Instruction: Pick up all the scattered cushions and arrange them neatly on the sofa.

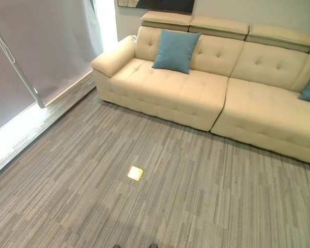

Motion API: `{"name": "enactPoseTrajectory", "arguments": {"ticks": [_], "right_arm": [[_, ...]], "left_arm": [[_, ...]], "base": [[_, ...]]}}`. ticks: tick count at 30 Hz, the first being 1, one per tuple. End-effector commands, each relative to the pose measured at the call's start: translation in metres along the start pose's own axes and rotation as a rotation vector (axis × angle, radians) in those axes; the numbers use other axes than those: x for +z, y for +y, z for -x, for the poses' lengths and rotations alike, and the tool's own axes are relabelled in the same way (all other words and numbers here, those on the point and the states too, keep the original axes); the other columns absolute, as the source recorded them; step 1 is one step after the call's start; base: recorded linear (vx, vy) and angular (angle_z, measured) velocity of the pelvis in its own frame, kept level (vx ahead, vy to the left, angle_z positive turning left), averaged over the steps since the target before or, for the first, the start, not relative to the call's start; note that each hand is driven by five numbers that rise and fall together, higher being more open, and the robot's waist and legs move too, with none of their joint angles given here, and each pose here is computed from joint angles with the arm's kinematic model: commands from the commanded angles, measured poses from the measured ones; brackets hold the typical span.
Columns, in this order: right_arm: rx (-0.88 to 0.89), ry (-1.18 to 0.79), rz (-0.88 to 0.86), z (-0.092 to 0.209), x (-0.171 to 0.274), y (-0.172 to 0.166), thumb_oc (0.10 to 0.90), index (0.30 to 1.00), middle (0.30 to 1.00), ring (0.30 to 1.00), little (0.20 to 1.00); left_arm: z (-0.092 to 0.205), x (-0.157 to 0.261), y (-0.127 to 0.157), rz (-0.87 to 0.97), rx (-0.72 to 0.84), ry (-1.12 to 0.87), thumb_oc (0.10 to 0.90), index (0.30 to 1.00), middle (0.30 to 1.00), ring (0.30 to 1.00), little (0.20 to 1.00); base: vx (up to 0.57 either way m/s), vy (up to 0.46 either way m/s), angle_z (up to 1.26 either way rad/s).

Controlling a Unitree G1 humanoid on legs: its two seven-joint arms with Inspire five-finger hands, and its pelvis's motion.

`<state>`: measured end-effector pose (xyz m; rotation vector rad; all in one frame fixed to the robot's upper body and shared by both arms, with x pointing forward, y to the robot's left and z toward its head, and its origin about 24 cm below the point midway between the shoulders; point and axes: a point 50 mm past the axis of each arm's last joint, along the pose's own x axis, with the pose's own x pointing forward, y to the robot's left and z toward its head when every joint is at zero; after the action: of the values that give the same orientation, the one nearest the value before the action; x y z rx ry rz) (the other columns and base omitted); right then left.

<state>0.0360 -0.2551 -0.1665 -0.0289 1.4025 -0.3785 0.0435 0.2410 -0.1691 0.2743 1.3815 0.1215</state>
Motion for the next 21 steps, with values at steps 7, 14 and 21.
{"name": "enactPoseTrajectory", "arguments": {"ticks": [7,14,21], "right_arm": [[-0.058,-0.044,0.116,0.0,0.019,-0.011,0.8,0.9,0.9,0.9,0.9],[-0.053,-0.043,0.138,0.0,0.019,-0.009,0.8,0.9,0.9,0.9,0.9],[-0.059,-0.068,0.07,0.0,0.025,-0.014,0.8,0.9,0.9,0.9,0.9]], "left_arm": [[-0.002,0.034,0.015,-0.043,0.078,-0.083,0.8,0.9,0.9,0.9,0.9],[-0.002,0.039,0.001,-0.136,0.037,-0.097,0.8,0.9,0.9,0.9,0.9],[-0.001,0.06,0.004,-0.348,0.035,-0.155,0.8,0.9,0.9,0.9,0.9]], "base": [[0.0,0.0,0.0],[0.01,0.004,0.0],[0.01,-0.03,-0.06]]}}
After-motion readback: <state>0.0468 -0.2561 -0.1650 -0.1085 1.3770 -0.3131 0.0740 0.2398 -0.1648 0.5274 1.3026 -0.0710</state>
